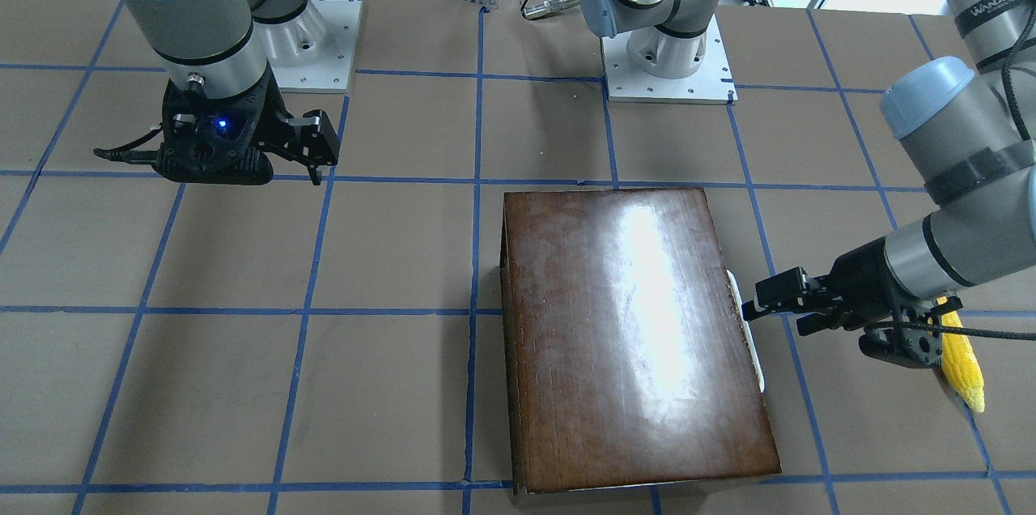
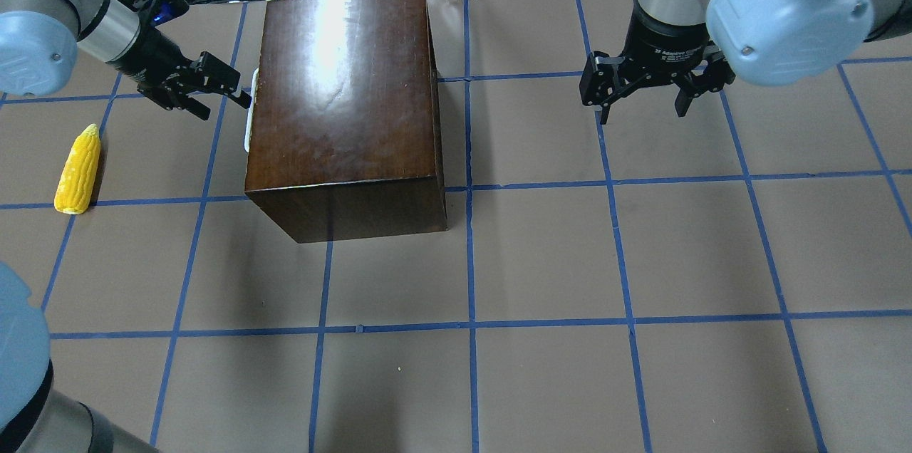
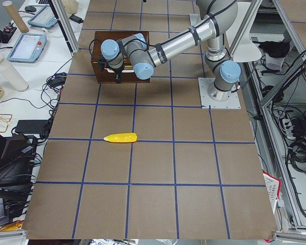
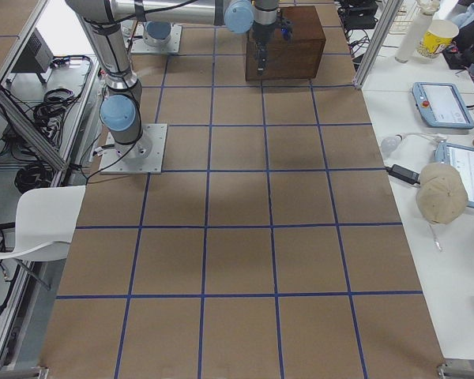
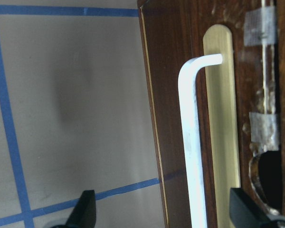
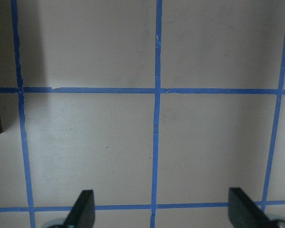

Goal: Open drawer and put corn inside
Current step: 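Close the left gripper on the white drawer handle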

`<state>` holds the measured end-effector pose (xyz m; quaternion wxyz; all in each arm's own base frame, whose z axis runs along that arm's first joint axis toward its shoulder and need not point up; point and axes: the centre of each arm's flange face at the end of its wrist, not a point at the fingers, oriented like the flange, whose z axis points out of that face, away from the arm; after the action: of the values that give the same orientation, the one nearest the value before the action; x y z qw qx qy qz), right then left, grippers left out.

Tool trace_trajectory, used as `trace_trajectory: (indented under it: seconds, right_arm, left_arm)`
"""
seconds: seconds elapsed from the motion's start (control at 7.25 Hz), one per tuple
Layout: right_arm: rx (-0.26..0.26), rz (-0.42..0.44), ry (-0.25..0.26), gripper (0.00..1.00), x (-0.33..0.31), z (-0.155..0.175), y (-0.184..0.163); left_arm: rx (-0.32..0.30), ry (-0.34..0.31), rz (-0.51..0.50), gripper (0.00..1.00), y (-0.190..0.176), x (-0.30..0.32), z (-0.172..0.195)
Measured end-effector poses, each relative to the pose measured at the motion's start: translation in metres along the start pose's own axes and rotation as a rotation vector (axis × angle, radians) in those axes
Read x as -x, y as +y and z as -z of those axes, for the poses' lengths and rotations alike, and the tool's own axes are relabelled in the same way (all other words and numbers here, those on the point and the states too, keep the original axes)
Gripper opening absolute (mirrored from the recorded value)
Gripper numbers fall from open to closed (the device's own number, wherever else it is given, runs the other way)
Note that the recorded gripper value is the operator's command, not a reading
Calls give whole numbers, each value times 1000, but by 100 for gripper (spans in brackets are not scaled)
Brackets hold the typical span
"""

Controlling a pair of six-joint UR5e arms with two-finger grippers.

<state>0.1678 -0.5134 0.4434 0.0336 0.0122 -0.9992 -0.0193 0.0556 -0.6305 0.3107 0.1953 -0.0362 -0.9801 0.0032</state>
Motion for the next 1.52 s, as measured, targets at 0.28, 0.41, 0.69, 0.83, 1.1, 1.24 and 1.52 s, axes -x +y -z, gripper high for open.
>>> trace_trajectory:
  seconds: [0.28, 0.41, 0.69, 0.83, 1.1, 1.24, 1.52]
  right_arm:
    - [1, 0, 0, 100, 0, 0, 0]
    - [1, 0, 0, 100, 0, 0, 0]
    - [2, 0, 0, 100, 0, 0, 0]
    - [2, 0, 0, 100, 0, -1, 0]
    - [1, 0, 0, 100, 0, 0, 0]
    - [0, 0, 0, 100, 0, 0, 0]
    - [0, 0, 0, 100, 0, 0, 0]
  left_arm:
    - [4, 8, -1, 100, -2, 3, -6]
    - [6, 9, -4, 100, -3, 5, -10]
    - [12, 13, -6, 100, -4, 7, -15]
    - [17, 16, -4, 100, -3, 8, -18]
    - [31, 22, 1, 100, -2, 12, -28]
    - [34, 23, 2, 100, -3, 14, -32]
    - [34, 22, 1, 100, -5, 17, -35]
